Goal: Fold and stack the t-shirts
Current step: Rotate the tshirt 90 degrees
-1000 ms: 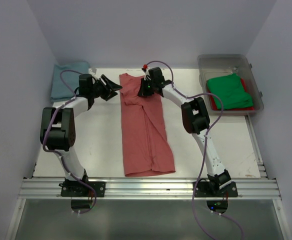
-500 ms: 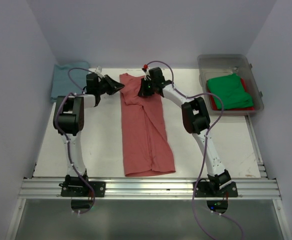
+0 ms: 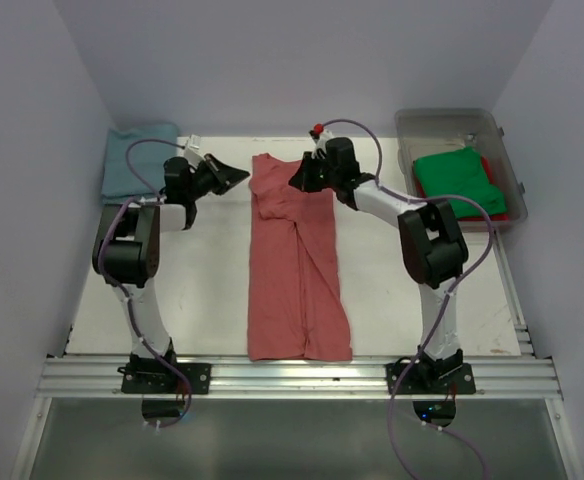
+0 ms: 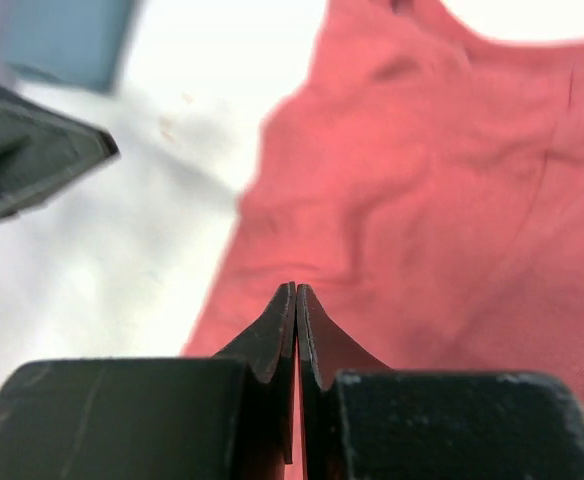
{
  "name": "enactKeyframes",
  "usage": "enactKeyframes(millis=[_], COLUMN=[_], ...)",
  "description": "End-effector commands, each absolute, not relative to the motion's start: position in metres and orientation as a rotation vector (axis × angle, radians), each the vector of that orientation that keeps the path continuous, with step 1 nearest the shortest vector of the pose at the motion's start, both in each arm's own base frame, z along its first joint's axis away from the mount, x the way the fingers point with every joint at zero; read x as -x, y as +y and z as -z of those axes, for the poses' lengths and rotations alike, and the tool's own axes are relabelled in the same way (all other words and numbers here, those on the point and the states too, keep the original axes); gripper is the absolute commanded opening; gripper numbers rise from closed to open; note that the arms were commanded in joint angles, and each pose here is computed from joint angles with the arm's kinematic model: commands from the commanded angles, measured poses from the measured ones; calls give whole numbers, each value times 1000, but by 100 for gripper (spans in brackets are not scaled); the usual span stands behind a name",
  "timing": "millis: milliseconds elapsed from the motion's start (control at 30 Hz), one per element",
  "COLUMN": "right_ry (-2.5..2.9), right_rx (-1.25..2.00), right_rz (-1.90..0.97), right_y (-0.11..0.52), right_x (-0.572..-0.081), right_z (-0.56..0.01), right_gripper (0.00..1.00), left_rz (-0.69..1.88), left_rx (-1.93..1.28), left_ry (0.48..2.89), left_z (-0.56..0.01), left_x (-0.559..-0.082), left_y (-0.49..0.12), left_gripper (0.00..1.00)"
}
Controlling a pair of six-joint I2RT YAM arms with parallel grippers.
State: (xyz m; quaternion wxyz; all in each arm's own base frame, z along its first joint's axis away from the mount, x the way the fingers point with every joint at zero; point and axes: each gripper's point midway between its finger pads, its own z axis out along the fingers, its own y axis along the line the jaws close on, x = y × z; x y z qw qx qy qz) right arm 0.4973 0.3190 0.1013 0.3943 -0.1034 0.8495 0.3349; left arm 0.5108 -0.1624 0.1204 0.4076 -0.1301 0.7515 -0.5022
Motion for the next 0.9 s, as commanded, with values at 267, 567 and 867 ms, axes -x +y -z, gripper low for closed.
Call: enactKeyframes(millis=[267, 567, 867], right_ry=[2130, 2406, 2530], right_rx=[50, 51, -95], right_rz=[-593, -635, -661], right_y=[268, 231, 182], right_x=[-402, -205, -124], right_z=[-174, -98, -81], right_gripper=[0, 74, 89], left_rz=[1147, 1104, 1221], left_rx=[72, 117, 74], left_ry=[2115, 2545, 2731], left_z=[-145, -53, -56], left_x=[-359, -178, -97], left_y=[-189, -167, -187], left_gripper=[0, 24, 57])
